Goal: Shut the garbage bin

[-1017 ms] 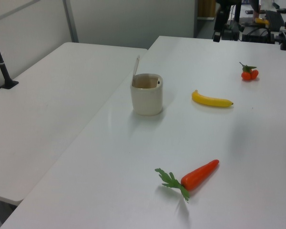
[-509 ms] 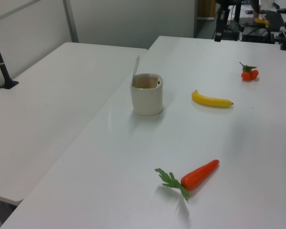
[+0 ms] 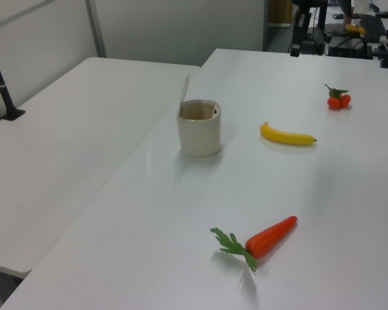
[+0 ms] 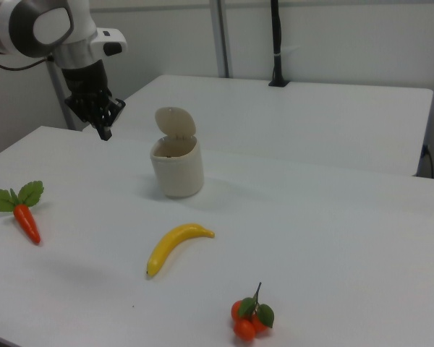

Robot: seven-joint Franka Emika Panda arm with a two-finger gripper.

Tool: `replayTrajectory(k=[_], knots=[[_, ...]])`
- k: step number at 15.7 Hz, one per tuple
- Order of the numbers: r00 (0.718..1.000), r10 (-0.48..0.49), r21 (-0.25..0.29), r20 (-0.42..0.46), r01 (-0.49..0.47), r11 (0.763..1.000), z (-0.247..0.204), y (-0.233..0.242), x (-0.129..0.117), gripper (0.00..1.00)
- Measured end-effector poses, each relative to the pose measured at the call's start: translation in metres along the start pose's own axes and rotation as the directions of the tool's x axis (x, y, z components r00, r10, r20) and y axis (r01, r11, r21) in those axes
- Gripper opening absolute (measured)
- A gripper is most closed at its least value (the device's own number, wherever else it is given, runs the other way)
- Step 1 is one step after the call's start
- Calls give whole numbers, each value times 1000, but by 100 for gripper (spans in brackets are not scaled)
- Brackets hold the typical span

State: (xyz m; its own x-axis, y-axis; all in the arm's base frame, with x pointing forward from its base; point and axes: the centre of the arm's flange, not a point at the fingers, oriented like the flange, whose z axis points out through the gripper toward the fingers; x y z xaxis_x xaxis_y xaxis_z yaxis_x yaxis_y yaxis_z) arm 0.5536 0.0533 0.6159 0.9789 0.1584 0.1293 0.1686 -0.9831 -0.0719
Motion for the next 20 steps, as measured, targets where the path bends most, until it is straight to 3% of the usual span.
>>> replayTrajectory(k=[4, 10, 16, 20], knots=[[1000, 9, 33, -1, -9, 999, 1, -1, 1, 5], [998, 15, 31, -53, -13, 999, 7, 1, 12, 1], [979, 12, 19, -203, -8, 1000, 5, -2, 34, 1], [949, 51, 23, -310, -46, 999, 18, -4, 57, 1]])
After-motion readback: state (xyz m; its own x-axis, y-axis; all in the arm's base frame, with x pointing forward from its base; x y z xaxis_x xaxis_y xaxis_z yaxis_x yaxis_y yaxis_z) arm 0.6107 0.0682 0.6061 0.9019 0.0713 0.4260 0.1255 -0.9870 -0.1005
